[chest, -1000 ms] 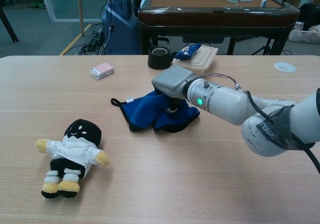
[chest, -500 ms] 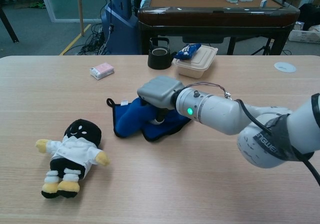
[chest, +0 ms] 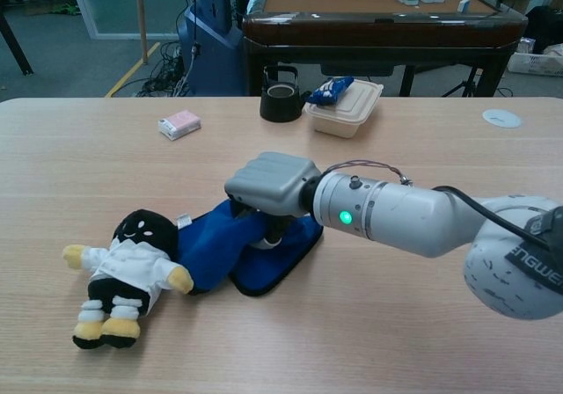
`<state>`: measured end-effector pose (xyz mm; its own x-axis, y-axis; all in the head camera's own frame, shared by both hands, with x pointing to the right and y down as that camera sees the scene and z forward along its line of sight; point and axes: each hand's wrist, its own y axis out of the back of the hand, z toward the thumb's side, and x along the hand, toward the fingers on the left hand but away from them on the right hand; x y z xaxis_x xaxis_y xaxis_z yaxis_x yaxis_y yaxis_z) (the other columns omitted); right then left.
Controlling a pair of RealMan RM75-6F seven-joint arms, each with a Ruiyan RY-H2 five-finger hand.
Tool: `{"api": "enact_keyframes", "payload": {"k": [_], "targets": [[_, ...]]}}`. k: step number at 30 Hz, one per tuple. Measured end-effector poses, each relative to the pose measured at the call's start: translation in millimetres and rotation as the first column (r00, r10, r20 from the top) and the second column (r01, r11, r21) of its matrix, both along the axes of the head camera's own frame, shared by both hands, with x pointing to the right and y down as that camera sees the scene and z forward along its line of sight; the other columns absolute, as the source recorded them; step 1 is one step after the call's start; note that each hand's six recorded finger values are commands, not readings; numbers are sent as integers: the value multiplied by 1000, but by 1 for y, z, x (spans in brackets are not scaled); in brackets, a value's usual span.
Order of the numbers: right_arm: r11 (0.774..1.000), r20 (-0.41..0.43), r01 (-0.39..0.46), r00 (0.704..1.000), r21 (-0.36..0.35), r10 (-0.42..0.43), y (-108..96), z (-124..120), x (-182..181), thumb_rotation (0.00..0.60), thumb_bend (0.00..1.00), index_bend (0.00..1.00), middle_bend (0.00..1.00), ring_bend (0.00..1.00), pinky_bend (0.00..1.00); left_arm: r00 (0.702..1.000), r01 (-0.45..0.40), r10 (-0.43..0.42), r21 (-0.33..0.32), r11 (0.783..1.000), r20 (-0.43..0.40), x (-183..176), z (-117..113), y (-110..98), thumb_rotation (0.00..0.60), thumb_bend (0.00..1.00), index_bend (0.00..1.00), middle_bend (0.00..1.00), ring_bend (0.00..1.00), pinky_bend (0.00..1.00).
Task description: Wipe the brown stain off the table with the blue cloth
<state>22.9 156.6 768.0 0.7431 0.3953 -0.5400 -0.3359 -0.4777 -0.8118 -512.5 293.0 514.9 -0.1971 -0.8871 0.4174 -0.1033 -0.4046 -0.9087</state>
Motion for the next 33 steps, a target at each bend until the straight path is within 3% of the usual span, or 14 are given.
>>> {"api": "enact_keyframes", "payload": {"k": [11,17,22,33], "targets": [[992,-171,-71,981,108,89,-46,31,40,600,468,823,669,669,878,1000,-3,3,-3,1000,-1,0,1,-1,600,246,216,116,107,168],[982,-213,-132,964,135,159,-65,37,58,600,468,823,669,669,878,1000,-3,3,-3,1000,0,0,2,0,600,246,216,116,107,168],[988,-169,-128,975,89,142,-53,33,49,600,468,825,671,670,879,1000,-4,4,-4,1000,-1,1,2,-1,600,246,216,116,107,167],[998,-21,14,1000,-69,-15,6,1,25,600,468,830,674,674,883,1000,-7,7,-5,1000,-3,2,3,-1,600,246,216,116,107,167]]}}
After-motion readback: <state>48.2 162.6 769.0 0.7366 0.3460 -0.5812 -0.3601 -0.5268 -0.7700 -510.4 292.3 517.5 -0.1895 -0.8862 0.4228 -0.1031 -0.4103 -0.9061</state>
